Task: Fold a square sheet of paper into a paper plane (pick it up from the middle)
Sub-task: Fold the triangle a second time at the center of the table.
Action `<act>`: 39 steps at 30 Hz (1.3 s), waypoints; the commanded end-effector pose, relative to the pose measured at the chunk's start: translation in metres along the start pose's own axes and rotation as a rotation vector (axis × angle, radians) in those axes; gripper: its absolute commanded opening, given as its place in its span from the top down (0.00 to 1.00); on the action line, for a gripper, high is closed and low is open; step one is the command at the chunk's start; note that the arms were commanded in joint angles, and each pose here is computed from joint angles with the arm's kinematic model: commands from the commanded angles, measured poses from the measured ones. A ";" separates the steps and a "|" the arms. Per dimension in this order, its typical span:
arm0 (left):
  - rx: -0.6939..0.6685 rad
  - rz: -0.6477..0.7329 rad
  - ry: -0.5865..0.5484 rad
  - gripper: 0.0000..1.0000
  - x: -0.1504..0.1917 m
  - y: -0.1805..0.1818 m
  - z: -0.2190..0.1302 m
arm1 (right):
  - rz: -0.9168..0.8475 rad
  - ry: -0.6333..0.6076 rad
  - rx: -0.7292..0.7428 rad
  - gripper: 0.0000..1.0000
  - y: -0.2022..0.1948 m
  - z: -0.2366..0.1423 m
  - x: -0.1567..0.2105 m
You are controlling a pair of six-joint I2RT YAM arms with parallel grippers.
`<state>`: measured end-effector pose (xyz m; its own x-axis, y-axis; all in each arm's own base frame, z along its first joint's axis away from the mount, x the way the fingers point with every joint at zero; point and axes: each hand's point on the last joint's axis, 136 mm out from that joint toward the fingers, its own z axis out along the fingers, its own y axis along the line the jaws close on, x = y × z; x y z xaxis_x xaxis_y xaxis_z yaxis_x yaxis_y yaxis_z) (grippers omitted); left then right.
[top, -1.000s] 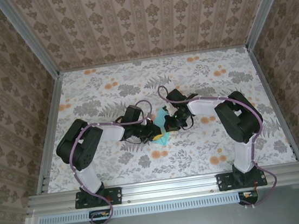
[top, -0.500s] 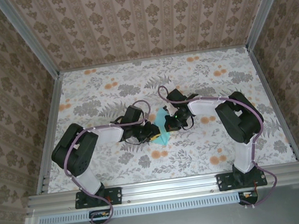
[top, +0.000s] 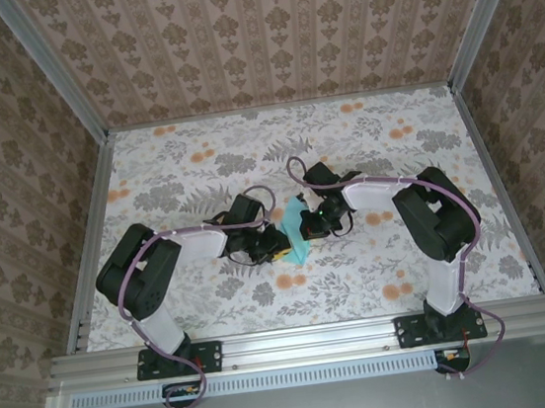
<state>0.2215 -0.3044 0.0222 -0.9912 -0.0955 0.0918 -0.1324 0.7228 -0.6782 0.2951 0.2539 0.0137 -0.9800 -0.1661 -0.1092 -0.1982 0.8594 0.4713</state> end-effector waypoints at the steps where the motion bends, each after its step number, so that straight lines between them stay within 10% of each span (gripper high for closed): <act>1: -0.044 0.002 0.017 0.82 0.002 0.007 0.004 | -0.010 -0.007 0.083 0.96 -0.011 -0.006 0.002; 39: 0.201 0.112 -0.042 0.88 -0.020 -0.056 -0.001 | -0.002 0.060 0.114 0.96 -0.023 0.006 0.012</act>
<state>0.2464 -0.3335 0.0591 -0.9975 -0.0585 -0.0401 -0.0035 0.6063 -0.7952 0.2978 0.2478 0.0139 -0.9751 -0.1832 -0.1253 -0.2195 0.8797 0.4218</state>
